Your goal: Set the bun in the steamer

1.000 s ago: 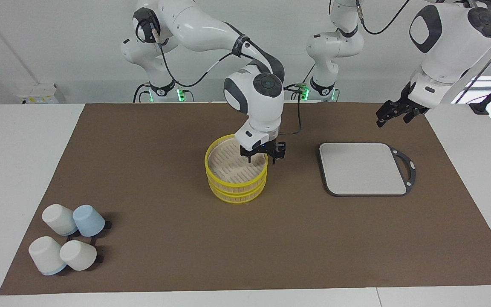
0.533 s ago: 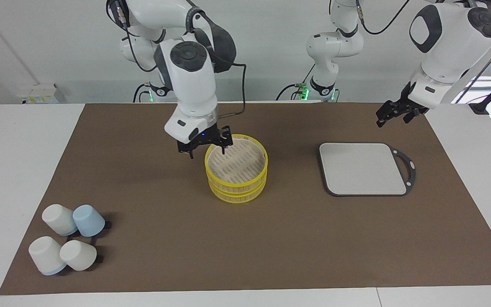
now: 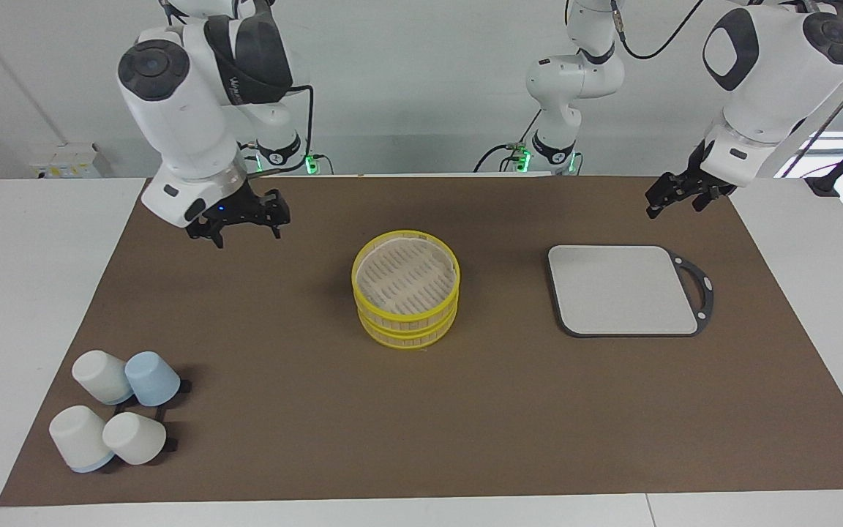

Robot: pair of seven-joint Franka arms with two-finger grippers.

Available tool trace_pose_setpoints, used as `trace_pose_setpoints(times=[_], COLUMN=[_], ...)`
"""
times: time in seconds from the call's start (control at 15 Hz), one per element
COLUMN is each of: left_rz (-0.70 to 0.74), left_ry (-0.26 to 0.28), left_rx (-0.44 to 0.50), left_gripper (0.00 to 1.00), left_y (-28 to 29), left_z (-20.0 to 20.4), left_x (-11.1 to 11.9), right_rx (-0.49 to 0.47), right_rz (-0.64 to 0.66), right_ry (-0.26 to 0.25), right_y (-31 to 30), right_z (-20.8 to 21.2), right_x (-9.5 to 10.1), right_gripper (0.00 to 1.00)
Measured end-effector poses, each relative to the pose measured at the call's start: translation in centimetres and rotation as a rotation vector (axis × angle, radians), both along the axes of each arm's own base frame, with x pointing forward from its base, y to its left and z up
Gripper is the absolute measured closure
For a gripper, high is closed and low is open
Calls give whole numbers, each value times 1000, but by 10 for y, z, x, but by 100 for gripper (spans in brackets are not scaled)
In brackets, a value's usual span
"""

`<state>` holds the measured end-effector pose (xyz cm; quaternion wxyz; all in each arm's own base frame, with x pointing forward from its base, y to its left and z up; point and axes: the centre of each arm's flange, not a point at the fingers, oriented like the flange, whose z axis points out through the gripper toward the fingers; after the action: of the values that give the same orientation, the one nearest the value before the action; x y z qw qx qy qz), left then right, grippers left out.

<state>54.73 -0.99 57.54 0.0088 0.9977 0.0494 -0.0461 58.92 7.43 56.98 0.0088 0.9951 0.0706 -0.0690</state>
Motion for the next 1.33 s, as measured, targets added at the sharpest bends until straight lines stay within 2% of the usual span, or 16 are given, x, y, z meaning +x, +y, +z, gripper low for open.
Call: trace_pose_setpoints(times=[0.27, 0.47, 0.93, 1.33], left_rz=[0, 0, 0, 0], left_ry=[0, 0, 0, 0], left_rx=[0, 0, 0, 0], left_gripper=[0, 0, 0, 0], left_y=[0, 0, 0, 0], left_z=[0, 0, 0, 0], left_x=[0, 0, 0, 0], right_rx=[2, 3, 3, 2], right_rz=[-93, -149, -171, -172], right_ry=[-71, -130, -153, -125], right_y=[-57, -88, -100, -101], right_z=[11, 16, 16, 12], right_x=[-36, -35, -32, -35], right_gripper=[0, 0, 0, 0])
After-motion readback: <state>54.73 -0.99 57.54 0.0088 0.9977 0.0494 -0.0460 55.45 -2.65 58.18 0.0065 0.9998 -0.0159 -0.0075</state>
